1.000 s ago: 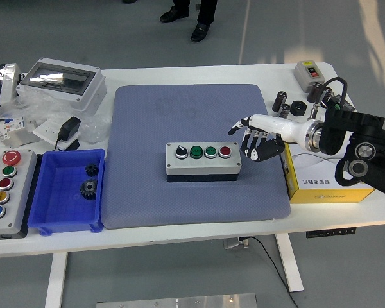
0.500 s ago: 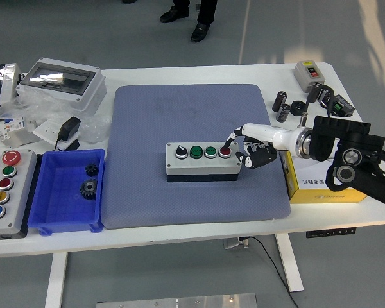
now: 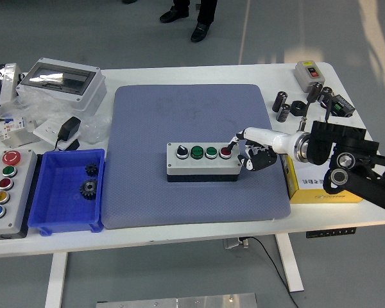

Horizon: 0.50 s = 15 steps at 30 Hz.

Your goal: Pick up the button,place it on the desk,press the button,press the button

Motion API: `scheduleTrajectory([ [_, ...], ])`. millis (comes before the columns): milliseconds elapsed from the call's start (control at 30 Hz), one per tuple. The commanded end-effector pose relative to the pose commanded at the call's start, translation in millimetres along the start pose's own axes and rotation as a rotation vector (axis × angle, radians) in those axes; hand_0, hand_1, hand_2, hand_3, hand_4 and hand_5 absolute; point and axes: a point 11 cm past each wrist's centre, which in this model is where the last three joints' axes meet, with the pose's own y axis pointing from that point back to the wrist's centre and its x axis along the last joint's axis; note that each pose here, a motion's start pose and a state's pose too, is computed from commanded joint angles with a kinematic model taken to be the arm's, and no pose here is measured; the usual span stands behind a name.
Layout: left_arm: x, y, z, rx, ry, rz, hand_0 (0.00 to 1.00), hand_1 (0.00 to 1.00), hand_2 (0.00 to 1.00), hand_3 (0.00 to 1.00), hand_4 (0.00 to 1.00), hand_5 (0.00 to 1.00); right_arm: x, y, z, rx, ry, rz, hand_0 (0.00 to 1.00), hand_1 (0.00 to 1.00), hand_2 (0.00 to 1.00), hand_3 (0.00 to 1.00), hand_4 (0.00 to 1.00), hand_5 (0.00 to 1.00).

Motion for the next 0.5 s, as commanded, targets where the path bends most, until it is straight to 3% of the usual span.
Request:
scheduleTrajectory([
  [300, -0.5, 0.0, 0.9, -0.01, 0.004, -0.004, 0.614, 0.58, 0.553, 0.601, 0.56, 0.259, -0.6, -1.1, -0.2, 0.004, 0.009, 0.015, 0.002, 0.072, 0.189, 0.743, 0.296, 0.002],
  [500, -0.7, -0.3, -1.0, -0.006, 0.004, -0.003, 0.614, 0.579, 0.552, 0.6, 0.559, 0.261, 13.0, 10.4, -6.8, 0.053, -0.053, 0.011, 0.002, 0.072, 0.189, 0.743, 0.295, 0.002],
])
